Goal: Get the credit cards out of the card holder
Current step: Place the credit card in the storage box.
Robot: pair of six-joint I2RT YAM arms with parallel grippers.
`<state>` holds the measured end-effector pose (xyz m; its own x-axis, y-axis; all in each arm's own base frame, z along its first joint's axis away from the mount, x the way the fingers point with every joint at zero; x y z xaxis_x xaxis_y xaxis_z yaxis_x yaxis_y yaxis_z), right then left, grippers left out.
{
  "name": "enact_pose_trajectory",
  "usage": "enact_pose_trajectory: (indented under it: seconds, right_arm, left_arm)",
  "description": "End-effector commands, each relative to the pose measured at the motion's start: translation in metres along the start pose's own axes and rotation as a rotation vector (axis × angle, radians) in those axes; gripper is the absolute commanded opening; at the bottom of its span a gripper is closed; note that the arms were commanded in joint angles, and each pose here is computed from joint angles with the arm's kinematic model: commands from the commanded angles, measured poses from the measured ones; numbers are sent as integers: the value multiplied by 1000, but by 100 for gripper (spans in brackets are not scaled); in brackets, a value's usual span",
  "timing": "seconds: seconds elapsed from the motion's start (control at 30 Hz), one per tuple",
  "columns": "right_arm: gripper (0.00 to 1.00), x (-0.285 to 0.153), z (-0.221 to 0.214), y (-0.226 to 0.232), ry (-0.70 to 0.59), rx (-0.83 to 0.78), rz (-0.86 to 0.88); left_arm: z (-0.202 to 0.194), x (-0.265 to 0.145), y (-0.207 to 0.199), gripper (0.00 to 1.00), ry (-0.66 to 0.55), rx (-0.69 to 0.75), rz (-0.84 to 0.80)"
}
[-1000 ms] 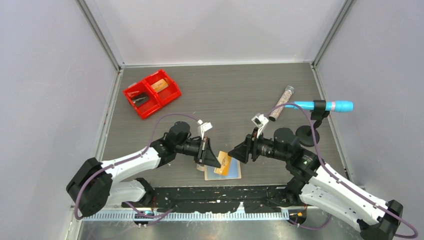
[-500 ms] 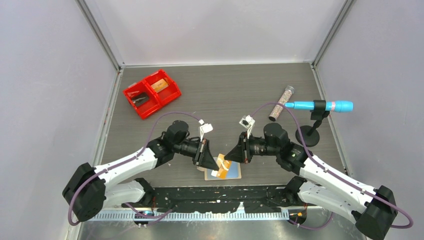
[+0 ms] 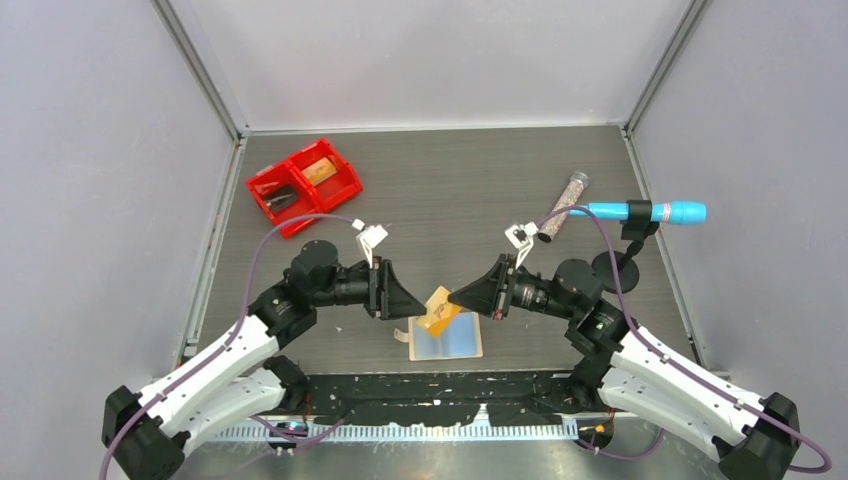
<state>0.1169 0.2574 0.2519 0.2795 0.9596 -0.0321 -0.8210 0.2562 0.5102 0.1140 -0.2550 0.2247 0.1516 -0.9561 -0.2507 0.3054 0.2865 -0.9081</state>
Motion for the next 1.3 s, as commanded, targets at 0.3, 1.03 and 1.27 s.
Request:
enact_pose_trajectory:
  seconds: [0.3,1.03,1.27]
  right_arm:
    - [5,-8,44,-9,-378,212,-55]
    - [6,-17,36,-31,-472,296,-127]
    - [37,-24,28,-36,-457,277,-181]
  left_arm:
    - [31,-1,-37,51,-196,-68,-194]
    - [45,6,-38,6,-249,-109,-221]
    - [54,-1,-25,0,-302,-98,-112]
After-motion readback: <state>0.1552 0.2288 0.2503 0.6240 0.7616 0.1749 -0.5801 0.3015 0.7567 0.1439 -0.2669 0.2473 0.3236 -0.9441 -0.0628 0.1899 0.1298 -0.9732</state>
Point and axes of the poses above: each gripper's point midway between its finger pads, its own x axis out along the fingers, its own y axis along the line the jaws close on, z = x × y, the point moved 2 cm from there along -x, back along the fingers, and after that the axes turned 15 degrees about -x, right-handed, at the moved point
